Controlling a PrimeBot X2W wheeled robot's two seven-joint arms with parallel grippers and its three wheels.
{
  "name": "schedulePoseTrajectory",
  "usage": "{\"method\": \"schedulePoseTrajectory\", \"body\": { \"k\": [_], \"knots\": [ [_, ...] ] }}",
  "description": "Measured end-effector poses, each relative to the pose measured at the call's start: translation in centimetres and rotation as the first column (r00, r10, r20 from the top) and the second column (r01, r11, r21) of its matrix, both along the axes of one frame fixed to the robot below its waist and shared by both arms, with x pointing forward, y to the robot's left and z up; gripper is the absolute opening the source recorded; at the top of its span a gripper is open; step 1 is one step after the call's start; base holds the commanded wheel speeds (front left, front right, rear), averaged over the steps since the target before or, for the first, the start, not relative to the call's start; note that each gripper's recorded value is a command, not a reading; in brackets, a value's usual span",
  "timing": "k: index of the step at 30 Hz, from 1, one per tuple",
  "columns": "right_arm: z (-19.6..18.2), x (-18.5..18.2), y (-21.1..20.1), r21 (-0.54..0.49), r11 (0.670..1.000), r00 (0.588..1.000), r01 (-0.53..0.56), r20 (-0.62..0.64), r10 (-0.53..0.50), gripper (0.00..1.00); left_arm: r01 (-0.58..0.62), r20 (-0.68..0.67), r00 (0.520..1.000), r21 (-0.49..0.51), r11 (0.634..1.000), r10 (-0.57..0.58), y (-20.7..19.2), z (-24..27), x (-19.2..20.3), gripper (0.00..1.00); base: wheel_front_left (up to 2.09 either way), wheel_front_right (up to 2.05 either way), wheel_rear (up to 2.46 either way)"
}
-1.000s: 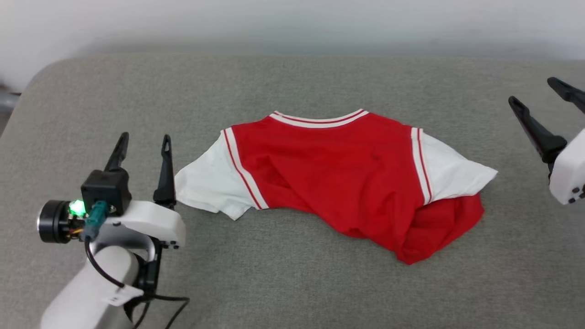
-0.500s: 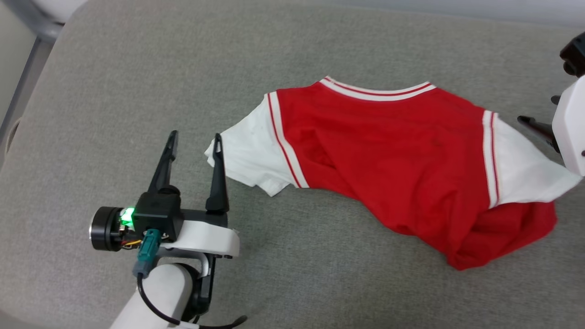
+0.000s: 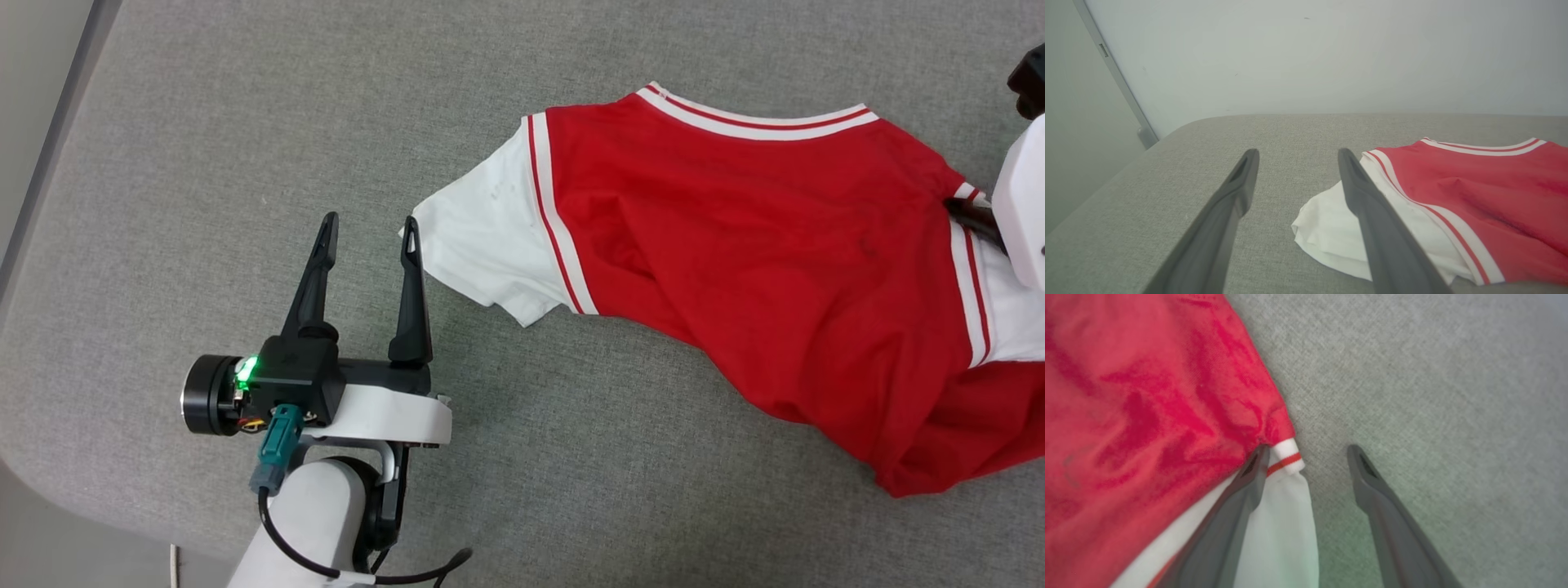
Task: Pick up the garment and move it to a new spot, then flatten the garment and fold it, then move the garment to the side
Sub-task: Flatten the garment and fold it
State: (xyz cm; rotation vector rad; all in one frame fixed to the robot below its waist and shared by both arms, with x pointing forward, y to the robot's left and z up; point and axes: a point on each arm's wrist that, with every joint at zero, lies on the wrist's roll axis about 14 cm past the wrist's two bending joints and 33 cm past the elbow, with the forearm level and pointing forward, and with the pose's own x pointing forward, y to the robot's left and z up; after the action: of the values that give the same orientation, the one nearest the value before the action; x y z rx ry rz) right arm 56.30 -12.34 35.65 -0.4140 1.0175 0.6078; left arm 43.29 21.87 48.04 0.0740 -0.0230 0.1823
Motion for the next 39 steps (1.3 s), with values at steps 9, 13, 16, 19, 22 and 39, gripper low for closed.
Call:
{"method": "schedulePoseTrajectory", "body": {
  "k": [9,13,16,19,22,39],
  "knots": [
    [2.5,0.1,1.0,0.138,0.990,0.993,-0.003,0.120,-0.013,0.00,0.002,0.012,1.000,0.004,1.000,-0.002,0.1,0.3,-0.3,1.00,0.00,0.00,0.00],
    [6.5,0.4,0.5,0.173,0.983,0.962,-0.055,0.274,0.005,0.00,0.012,0.023,1.000,-0.005,1.000,-0.012,-0.3,0.8,-0.9,1.00,0.00,0.00,0.00],
    [9.6,-0.6,0.9,0.212,0.971,0.932,-0.111,0.361,0.028,0.00,0.014,0.037,0.999,-0.007,1.000,-0.014,-0.3,1.4,-1.6,1.00,0.00,0.00,0.00],
    [11.9,-2.4,0.0,0.214,0.966,0.905,-0.149,0.422,0.046,0.00,0.023,0.045,0.999,-0.015,1.000,-0.022,-0.7,1.8,-2.4,1.00,0.00,0.00,0.00],
    [14.4,-4.2,-1.2,0.221,0.962,0.880,-0.162,0.474,0.039,0.00,0.041,0.055,0.998,-0.020,0.999,-0.040,-1.2,2.2,-3.0,1.00,0.00,0.00,0.00],
    [22.0,-13.9,-13.1,0.206,0.974,0.762,0.091,0.616,-0.201,0.00,0.187,0.102,0.978,-0.035,0.982,-0.183,-5.8,3.6,-3.6,1.00,0.00,0.00,0.00]
  ]
}}
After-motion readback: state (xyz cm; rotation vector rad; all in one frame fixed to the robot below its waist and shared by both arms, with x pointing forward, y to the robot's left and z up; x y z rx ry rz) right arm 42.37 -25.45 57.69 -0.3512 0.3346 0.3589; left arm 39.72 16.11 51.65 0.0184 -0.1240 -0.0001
